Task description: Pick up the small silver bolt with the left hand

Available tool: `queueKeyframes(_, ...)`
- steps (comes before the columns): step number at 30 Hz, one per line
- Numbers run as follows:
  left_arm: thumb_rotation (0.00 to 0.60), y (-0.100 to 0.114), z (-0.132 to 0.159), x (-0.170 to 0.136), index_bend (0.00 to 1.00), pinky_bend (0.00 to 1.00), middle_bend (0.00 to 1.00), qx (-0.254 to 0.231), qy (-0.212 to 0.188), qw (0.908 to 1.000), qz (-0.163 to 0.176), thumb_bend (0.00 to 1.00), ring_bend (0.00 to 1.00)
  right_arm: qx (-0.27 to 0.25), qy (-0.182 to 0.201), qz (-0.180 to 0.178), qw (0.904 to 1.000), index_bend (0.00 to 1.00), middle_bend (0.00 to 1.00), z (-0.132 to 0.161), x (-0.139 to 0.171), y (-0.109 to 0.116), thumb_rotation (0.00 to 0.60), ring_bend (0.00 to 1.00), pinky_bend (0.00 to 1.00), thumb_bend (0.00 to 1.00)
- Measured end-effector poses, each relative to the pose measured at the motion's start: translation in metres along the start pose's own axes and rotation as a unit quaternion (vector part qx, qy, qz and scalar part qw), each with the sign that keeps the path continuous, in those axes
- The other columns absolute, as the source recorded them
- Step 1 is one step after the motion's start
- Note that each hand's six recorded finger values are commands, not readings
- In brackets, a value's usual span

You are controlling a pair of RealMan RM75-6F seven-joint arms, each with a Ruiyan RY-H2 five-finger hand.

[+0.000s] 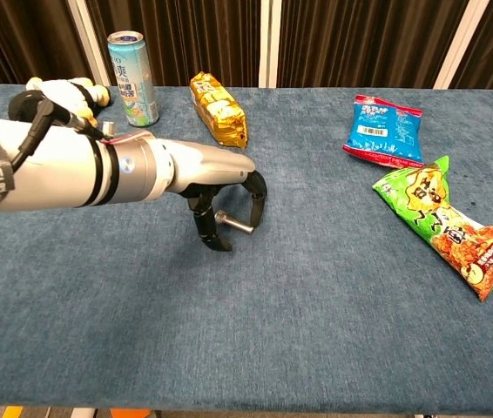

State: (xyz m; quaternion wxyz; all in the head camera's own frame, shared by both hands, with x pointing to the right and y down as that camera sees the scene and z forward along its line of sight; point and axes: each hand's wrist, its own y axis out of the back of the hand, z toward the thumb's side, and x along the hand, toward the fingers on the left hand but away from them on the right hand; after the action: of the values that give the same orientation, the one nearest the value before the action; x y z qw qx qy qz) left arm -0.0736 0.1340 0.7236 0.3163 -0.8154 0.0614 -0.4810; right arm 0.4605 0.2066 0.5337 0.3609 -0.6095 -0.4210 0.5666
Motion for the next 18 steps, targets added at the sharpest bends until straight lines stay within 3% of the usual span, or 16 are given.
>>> queueKeyframes(5,0.6,0.002,0.0,0.004,0.43,0.0,0.1,-0.005,0.005,0.9997,0.024,0.28,0.0,0.0,-0.002,0.001,1.0,0.08,0.1,-0.001,0.0,0.0,0.6,0.0,0.0,0.11)
queueKeyframes(18,0.6,-0.01,-0.001,0.017,0.5,0.0,0.13,-0.009,0.017,0.9986,0.049,0.29,0.0,-0.001,-0.006,0.002,1.0,0.08,0.1,-0.003,0.0,0.0,0.6,0.0,0.0,0.11)
